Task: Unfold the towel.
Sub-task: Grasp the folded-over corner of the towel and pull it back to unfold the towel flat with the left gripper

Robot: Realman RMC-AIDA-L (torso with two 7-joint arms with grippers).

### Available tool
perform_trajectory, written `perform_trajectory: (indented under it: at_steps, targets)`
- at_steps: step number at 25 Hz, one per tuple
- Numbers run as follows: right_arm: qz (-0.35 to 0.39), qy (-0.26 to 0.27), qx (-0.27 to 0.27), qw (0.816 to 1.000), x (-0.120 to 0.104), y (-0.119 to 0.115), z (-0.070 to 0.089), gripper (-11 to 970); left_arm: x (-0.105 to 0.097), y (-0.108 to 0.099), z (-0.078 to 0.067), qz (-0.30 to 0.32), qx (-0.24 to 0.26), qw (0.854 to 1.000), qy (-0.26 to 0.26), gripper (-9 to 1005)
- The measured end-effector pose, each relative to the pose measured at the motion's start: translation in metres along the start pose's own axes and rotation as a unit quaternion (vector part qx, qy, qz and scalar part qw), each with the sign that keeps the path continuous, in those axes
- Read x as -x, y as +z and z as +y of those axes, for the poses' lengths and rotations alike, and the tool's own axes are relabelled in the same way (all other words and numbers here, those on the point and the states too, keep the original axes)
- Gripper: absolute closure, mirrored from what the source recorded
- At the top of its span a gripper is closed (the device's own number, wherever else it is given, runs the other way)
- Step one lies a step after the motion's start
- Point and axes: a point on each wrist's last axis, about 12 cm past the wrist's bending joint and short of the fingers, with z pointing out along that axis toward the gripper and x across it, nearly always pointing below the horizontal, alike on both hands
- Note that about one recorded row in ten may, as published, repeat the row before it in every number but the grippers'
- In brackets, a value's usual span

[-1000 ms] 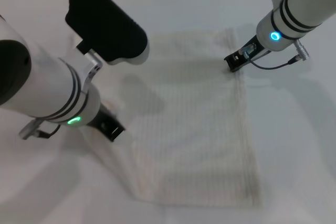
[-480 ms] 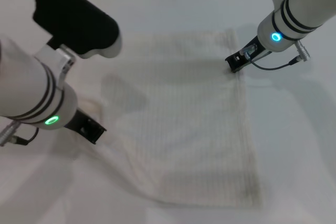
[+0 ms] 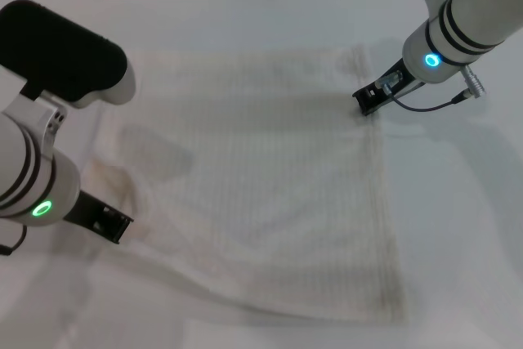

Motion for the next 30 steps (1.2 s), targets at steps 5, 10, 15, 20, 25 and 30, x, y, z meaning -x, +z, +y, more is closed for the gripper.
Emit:
perform_trajectory:
  at_steps: [5,10,15,20,25,30]
  targets:
    - [0.003,-0.003,0.001,1.0,-0.001,0.0,0.0,937,-0.011,0.007,0.001,0.018,-0.004,1.0,-0.013,911]
    - [0.004,-0.003,0.001,1.0,-0.002,0.001,0.0,936,-0.02,0.01,0.005,0.033,-0.002,0.999,-0.024,899]
    - [0.005,-0.003,0.001,1.0,-0.002,0.001,0.0,935,-0.026,0.007,0.009,0.046,0.005,0.999,-0.024,858]
    - [0.005,-0.004,0.001,1.0,-0.002,0.001,0.0,933,-0.029,0.006,0.015,0.055,0.011,0.998,-0.033,850]
    - [0.005,-0.005,0.001,1.0,-0.002,0.001,0.0,932,-0.03,0.007,0.013,0.059,0.011,0.998,-0.028,843]
    - [0.006,-0.005,0.001,1.0,-0.002,0.001,0.0,931,-0.03,0.008,0.01,0.061,0.01,0.998,-0.023,778]
